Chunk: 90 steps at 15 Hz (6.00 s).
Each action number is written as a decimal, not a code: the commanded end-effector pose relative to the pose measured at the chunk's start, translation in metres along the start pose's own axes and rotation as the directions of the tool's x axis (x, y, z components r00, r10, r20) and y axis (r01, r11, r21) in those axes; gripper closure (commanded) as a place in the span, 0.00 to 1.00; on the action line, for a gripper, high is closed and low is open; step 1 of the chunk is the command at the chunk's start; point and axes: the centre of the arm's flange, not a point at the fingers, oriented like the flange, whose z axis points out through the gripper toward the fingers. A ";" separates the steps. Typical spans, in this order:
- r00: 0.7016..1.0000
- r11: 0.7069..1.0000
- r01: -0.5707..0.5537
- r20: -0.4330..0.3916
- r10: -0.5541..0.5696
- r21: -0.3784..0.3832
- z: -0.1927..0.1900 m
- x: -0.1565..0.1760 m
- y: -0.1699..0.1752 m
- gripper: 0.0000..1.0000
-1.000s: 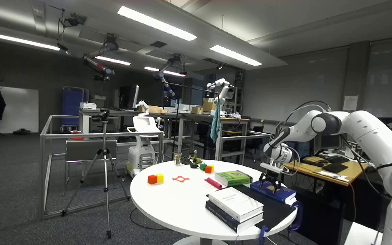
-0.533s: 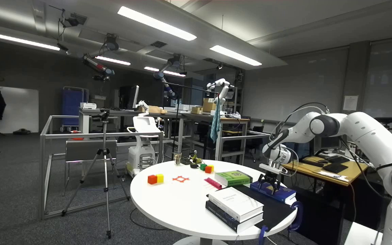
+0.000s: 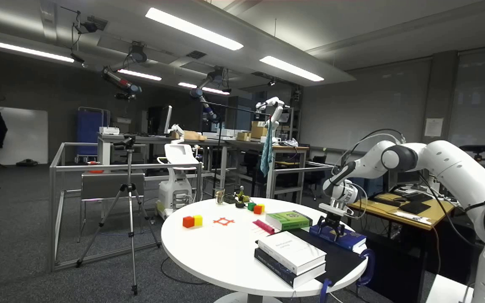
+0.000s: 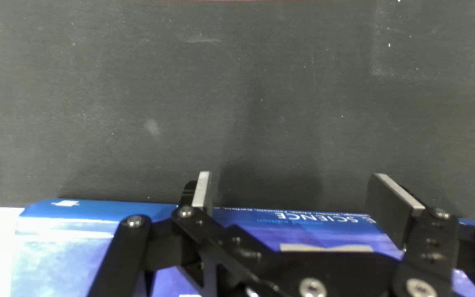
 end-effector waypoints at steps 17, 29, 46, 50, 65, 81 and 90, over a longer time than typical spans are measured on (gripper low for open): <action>0.996 0.988 -0.092 0.022 0.090 0.121 -0.013 0.033 -0.016 0.00; 0.988 0.974 -0.152 0.030 0.149 0.168 -0.025 0.055 -0.010 0.00; 0.982 0.977 -0.180 0.073 0.173 0.114 -0.025 0.060 -0.005 0.00; 0.982 0.985 -0.162 0.110 0.156 0.051 -0.020 0.056 -0.003 0.00; 0.967 0.963 -0.254 0.046 0.251 0.086 -0.007 0.072 -0.006 0.00; 0.899 0.879 -0.416 -0.041 0.436 0.234 -0.018 0.085 -0.010 0.00; 0.823 0.790 -0.524 -0.048 0.566 0.318 -0.019 0.090 -0.012 0.00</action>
